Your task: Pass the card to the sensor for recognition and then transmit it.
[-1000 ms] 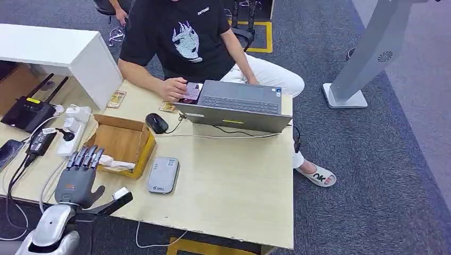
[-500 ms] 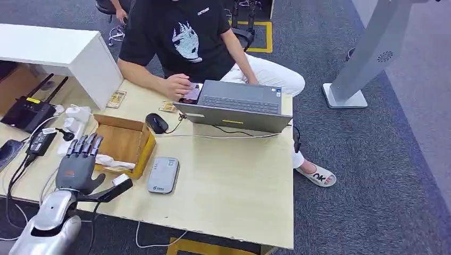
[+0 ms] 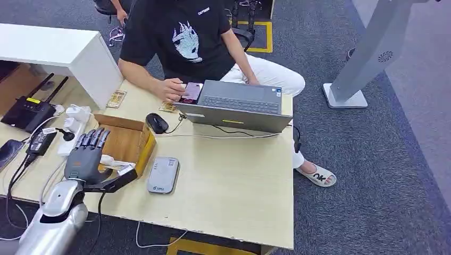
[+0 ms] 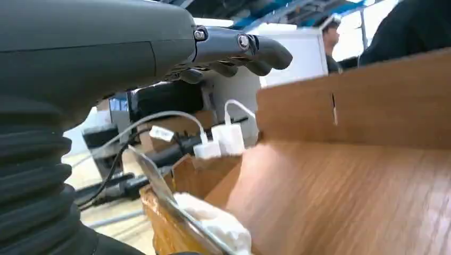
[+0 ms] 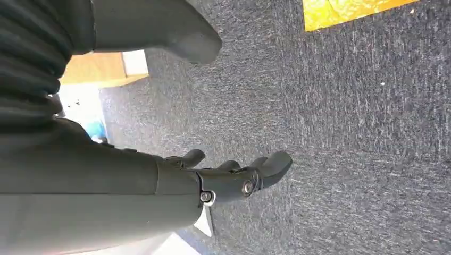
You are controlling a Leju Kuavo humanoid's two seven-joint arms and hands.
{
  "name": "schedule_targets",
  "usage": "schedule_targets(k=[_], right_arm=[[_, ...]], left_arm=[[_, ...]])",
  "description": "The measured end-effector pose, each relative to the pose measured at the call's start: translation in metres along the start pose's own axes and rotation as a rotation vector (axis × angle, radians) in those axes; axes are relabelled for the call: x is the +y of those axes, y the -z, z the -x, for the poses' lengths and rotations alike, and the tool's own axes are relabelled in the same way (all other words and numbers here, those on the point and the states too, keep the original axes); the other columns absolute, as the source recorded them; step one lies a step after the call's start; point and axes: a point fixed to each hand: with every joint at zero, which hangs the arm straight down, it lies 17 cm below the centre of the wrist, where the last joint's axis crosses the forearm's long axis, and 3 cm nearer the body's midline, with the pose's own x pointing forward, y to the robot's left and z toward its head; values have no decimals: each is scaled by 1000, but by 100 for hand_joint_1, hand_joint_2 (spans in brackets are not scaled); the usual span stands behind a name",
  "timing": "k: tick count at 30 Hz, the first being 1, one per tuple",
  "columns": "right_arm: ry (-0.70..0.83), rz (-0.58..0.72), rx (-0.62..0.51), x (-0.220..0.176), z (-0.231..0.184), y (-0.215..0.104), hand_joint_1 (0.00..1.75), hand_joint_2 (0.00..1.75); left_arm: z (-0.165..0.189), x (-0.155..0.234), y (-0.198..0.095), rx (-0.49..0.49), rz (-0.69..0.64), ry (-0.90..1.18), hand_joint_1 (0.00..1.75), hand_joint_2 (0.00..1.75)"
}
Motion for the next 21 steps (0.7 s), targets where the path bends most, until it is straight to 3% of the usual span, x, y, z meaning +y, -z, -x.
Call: schedule_targets(k=[11,21], right_arm=[[-5,3,4,-2,1,1,0,175],[3,5,5,-4,2,1,0,175]], left_arm=[[-29,-41,-10,-61,183,-91,0,175],[-38,-51,-16,-104,234,-93,0,175]])
